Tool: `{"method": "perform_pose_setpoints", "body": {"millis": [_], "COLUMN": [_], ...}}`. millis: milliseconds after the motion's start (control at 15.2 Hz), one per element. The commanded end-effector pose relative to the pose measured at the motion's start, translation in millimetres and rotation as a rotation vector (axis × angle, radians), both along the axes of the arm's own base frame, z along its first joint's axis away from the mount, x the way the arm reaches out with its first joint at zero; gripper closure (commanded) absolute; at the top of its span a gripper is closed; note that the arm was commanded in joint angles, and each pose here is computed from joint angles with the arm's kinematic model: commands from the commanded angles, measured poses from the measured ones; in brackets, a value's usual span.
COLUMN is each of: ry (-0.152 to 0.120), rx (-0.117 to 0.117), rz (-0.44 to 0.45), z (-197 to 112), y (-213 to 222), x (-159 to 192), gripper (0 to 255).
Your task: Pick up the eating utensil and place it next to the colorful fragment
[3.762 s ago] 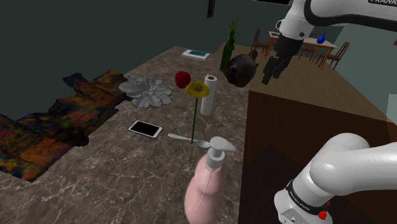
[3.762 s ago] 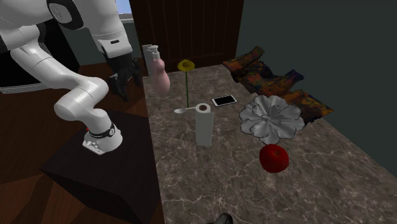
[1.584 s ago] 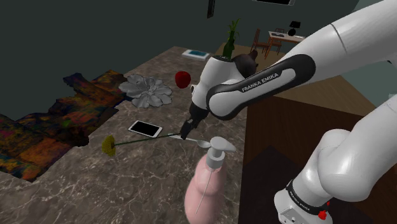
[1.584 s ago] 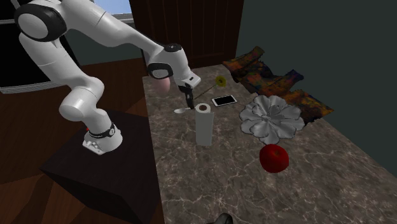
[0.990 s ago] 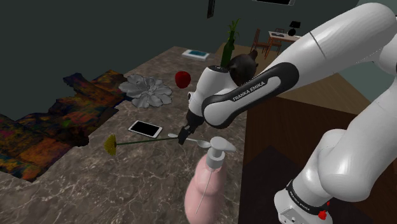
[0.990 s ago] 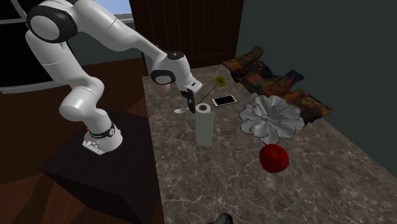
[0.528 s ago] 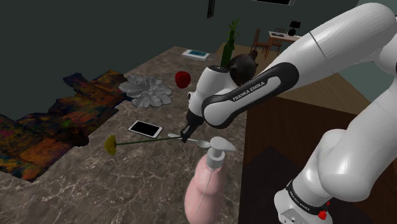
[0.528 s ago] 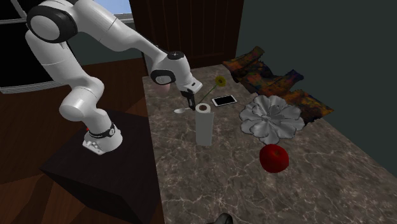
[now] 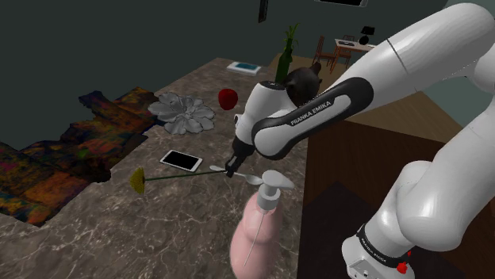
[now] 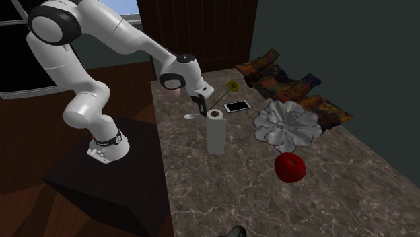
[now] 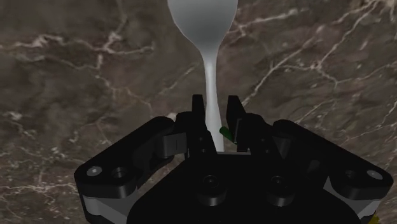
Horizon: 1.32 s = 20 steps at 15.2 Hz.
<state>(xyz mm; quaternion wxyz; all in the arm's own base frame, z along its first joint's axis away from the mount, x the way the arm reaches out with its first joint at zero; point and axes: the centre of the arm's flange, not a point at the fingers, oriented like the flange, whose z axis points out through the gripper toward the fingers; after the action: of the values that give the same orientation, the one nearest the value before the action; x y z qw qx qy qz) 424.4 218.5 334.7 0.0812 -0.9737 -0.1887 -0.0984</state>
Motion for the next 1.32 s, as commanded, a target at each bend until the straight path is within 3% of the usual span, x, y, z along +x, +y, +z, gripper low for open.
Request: {"method": "perform_pose_setpoints", "body": {"millis": [0,1254], "ry": [0.0,0.0], "rx": [0.0,0.0], "rz": [0.0,0.0], "z": [8.9,109.2], "y": [0.0,0.0], "x": [0.4,0.4], "gripper": [255,255]}}
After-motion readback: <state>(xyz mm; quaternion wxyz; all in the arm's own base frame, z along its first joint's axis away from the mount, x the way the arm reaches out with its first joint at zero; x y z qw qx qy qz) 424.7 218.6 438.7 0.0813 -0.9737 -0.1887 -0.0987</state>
